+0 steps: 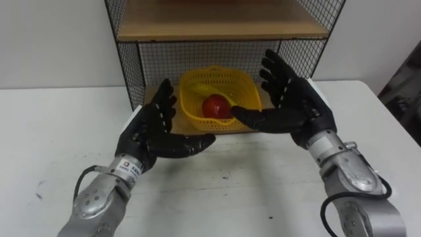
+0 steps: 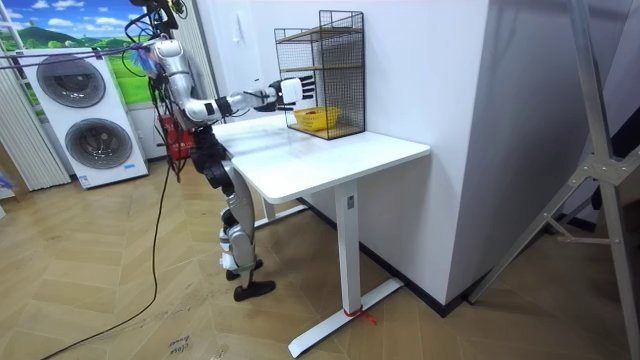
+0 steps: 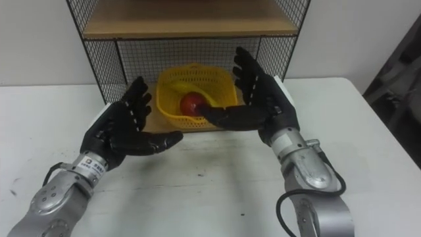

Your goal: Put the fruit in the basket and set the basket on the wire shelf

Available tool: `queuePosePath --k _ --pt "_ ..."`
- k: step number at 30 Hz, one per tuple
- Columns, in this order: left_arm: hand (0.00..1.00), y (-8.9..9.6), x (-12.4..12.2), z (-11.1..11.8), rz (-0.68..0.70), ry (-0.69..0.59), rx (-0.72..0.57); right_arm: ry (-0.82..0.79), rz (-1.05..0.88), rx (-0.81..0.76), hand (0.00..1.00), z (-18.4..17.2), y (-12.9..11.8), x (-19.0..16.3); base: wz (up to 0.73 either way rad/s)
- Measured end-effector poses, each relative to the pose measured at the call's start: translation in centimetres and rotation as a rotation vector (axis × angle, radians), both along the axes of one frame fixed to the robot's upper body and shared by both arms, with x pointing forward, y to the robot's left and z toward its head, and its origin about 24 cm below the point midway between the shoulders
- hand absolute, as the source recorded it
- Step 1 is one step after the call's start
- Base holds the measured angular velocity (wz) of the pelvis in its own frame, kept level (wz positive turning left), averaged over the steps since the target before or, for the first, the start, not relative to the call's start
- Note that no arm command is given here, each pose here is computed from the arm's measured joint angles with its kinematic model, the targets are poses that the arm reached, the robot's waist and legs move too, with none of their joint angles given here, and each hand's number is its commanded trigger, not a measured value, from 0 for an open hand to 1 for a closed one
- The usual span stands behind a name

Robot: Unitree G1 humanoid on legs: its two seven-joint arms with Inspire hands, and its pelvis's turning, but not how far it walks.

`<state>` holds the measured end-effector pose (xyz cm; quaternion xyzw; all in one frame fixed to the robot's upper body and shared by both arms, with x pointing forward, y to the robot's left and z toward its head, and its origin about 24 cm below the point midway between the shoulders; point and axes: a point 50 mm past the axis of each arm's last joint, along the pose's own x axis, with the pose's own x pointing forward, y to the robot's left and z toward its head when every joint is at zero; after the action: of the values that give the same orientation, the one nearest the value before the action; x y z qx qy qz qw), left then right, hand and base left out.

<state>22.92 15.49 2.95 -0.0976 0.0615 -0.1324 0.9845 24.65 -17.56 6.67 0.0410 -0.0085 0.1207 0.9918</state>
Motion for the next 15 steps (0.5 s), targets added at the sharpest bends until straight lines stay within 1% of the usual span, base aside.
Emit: queuePosePath --k 4,9,11,15 --pt "0.00 0.5 -1.0 -0.5 0.016 0.020 0.005 -0.019 -0.019 -0.008 0.00 0.0 -0.5 -1.2 0.00" --pt "0.00 1.0 -2.9 0.1 0.008 -0.010 0.009 0.007 -0.054 -0.014 0.00 -0.8 -1.5 -3.3 0.00" --pt "0.00 1.8 -3.5 0.3 0.025 -0.024 0.012 0.036 -0.083 0.002 0.00 -1.4 -2.2 -4.2 0.00" --pt "0.00 2.6 -4.0 1.0 0.036 -0.066 0.011 0.040 -0.112 0.018 0.00 -1.5 -2.7 -4.7 0.00"
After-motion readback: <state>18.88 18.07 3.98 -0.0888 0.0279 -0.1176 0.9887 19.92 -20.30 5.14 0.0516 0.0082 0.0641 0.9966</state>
